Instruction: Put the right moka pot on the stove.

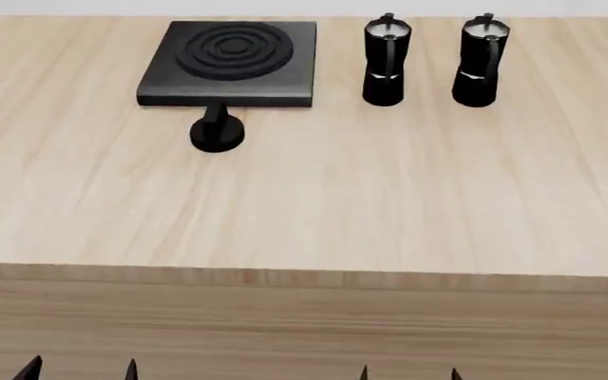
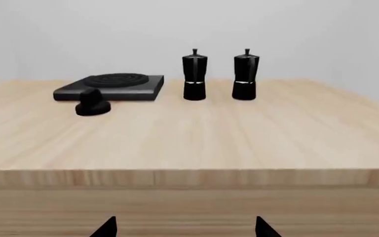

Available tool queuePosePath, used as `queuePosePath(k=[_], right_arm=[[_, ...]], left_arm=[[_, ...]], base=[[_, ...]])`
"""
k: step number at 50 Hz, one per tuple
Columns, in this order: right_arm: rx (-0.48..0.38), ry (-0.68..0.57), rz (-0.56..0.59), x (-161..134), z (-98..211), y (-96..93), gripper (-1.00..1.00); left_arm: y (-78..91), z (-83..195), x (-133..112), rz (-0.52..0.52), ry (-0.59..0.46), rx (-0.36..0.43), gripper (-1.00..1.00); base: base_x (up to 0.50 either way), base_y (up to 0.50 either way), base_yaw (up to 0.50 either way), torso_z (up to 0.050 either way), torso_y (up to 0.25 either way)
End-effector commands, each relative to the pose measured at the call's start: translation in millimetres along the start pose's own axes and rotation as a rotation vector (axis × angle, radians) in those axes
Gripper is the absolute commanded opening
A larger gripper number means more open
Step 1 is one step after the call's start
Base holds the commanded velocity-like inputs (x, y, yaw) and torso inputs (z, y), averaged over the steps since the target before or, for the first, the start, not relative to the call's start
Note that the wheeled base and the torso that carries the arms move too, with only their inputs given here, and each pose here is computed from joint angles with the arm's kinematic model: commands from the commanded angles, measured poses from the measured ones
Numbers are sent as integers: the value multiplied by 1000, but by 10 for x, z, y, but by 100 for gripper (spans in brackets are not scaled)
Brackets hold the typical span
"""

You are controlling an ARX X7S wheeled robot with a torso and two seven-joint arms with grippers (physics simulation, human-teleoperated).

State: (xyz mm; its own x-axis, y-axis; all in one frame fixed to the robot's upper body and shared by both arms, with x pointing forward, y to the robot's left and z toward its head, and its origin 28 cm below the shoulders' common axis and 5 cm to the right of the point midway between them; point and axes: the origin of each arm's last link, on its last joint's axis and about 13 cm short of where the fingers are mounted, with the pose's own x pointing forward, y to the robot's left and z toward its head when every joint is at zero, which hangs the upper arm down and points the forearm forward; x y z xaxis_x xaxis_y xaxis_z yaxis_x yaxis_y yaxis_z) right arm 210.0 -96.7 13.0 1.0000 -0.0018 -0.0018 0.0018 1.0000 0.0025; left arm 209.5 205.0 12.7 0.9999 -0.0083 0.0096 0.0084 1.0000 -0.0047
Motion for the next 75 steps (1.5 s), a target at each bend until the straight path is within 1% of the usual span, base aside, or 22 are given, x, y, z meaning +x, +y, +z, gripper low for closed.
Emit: queuePosePath(k=[1,14,19,21,22,25,27,29,30,31,34,36,38,43,75], right_arm=[[1,1,-6,7,-3,-8,100],[6,1,-8,9,-17,-19,100],[-4,6,-14,15,-28,-17,100],[-3,5,-15,14,-32,-21,100],[-2,6,-16,16,-20,-21,100],[-1,5,-15,12,-17,-17,100],[1,6,-14,10,-20,-18,100],[-1,6,-15,11,-17,-20,100],[-2,6,-15,10,-17,-20,100],[-3,7,-16,10,-18,-20,100],[7,4,-10,6,-14,-19,100],[2,3,-13,9,-14,-20,100],[-22,2,-19,9,-14,-17,100],[-9,9,-16,13,-9,-14,100],[-3,5,-39,26,-21,-27,100]], left_arm=[[2,10,4,-2,-3,-5,100],[0,-2,1,-12,2,-11,100],[0,2,-2,-17,-10,-16,100],[-4,-1,-6,-13,-15,-5,100],[0,16,-7,-12,-23,-26,100],[-4,17,-8,-11,-19,-22,100],[-9,-1,12,24,14,21,100],[-8,16,6,-2,-6,-2,100],[2,38,-8,-2,-46,-23,100],[9,40,-15,0,-44,-26,100],[-1,12,-7,-1,-32,-2,100],[4,17,-8,-1,-34,-10,100],[4,27,-4,3,-28,-10,100],[7,29,1,10,-24,-13,100],[8,8,5,12,-22,-14,100]], base=[[0,0,0,42,39],[0,0,0,44,39],[0,0,0,50,43],[0,0,0,36,23],[0,0,0,0,0],[0,0,0,0,0],[0,0,0,0,0],[0,0,0,0,0],[0,0,0,0,0],[0,0,0,0,0],[0,0,0,0,0],[0,0,0,0,0],[0,0,0,0,0],[38,0,0,0,0],[358,0,0,0,0]])
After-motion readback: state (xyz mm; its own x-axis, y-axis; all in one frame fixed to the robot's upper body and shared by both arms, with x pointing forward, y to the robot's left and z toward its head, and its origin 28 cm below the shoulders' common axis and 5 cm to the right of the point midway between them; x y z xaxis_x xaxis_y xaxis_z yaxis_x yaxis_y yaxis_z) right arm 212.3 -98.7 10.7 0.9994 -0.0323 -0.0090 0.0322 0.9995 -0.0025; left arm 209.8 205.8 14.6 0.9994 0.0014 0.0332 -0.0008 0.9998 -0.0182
